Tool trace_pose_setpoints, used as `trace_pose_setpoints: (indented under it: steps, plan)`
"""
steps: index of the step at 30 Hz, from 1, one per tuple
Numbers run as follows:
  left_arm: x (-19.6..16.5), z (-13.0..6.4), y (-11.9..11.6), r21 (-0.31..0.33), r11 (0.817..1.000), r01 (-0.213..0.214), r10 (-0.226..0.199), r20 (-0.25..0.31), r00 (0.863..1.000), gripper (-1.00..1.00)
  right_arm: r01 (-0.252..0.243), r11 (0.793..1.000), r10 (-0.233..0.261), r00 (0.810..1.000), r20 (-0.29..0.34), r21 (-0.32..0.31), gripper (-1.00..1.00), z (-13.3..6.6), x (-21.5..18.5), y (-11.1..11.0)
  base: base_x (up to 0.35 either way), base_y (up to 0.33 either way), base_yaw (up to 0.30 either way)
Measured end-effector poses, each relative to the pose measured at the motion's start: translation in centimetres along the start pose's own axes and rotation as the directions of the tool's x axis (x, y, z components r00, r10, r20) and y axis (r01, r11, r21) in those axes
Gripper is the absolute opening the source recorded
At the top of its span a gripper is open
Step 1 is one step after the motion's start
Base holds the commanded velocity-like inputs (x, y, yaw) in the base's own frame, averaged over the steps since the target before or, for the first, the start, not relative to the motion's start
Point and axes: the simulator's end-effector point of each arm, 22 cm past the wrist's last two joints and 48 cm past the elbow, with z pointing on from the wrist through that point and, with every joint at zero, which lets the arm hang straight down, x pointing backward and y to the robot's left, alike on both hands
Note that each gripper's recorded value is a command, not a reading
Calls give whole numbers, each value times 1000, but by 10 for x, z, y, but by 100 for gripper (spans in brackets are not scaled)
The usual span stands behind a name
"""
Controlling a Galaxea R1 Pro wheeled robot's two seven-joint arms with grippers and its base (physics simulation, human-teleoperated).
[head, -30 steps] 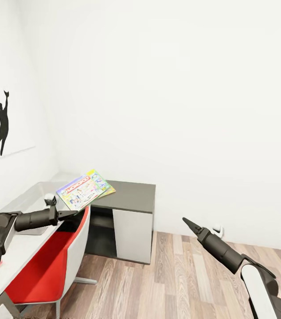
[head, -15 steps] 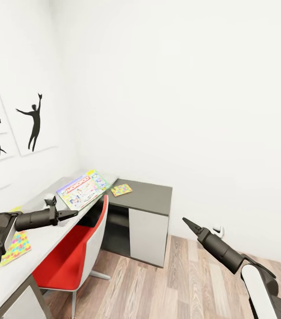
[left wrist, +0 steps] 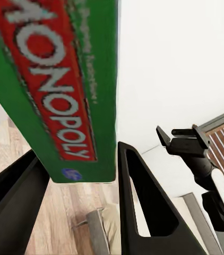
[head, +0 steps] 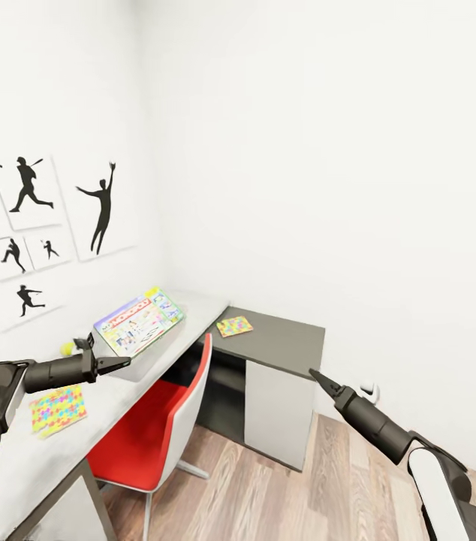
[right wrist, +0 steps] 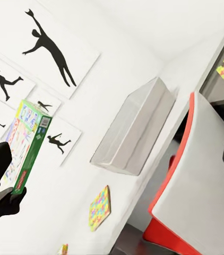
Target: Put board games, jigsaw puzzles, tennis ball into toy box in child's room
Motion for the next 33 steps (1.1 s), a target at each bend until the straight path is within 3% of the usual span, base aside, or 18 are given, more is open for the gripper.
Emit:
trace_pose_setpoints:
  steps: [19, 33]
  plan:
    - [1, 3, -1, 2, 1000, 0, 0, -3, 1000, -100, 4, 1000, -4, 1000, 0, -1, 100, 0, 0, 2, 191, -54, 33]
    - [2, 3, -1, 1, 1000, 1, -1, -5, 1000, -100, 5, 1000, -5, 1000, -1, -4, 100, 1, 0, 3, 225, -164, 227]
